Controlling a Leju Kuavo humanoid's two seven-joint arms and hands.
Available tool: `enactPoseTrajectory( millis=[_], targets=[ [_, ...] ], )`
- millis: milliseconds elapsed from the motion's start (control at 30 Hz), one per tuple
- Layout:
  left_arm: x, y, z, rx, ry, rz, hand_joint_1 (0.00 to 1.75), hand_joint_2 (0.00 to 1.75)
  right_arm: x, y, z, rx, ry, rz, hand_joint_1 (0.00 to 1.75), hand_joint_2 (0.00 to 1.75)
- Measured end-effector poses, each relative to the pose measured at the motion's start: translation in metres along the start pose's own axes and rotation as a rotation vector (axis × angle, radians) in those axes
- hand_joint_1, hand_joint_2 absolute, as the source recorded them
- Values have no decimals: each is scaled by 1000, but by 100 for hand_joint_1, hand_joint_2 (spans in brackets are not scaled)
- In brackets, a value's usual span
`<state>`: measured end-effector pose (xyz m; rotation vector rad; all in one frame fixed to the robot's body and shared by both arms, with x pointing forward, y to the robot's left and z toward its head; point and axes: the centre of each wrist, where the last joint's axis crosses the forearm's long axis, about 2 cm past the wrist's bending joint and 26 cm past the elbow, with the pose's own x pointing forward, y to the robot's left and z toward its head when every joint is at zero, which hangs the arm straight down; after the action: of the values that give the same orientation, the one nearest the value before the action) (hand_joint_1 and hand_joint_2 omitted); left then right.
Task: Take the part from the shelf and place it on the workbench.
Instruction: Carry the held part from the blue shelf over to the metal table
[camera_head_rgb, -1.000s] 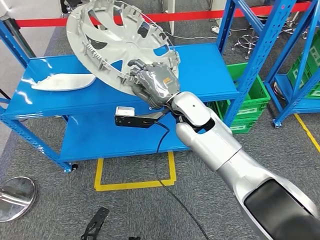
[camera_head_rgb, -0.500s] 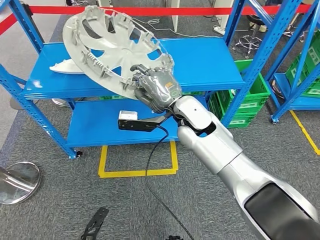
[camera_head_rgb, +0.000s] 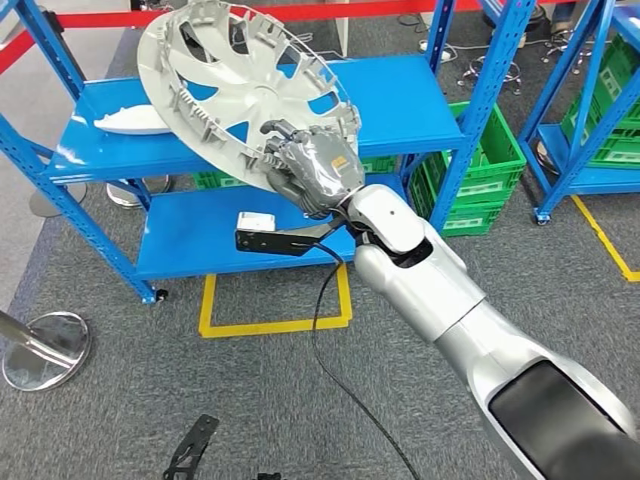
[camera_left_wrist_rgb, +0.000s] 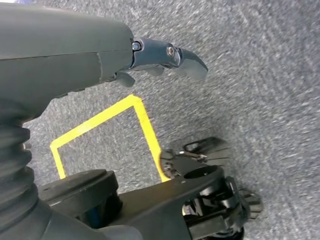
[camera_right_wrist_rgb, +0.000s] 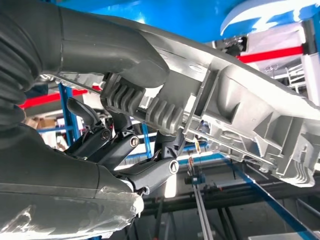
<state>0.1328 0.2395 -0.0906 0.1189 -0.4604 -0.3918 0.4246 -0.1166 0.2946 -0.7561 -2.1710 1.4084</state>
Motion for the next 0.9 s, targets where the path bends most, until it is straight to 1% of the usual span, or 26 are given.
enactPoseTrajectory(
  millis=[200, 400, 700, 900],
  targets=[
    [3, 0, 0, -2, -14, 0, 0, 175, -1, -1, 0, -14, 3, -15, 175, 175],
    [-5, -3, 1, -7, 0, -2, 0, 175, -1, 6, 7, -3, 20, -39, 175, 175],
    [-4, -3, 1, -7, -2, -7, 0, 175, -2, 5, 6, 2, 27, -60, 175, 175],
    [0, 0, 0, 0, -11, -12, 0, 175, -4, 0, 3, -5, 26, -62, 175, 175]
  ],
)
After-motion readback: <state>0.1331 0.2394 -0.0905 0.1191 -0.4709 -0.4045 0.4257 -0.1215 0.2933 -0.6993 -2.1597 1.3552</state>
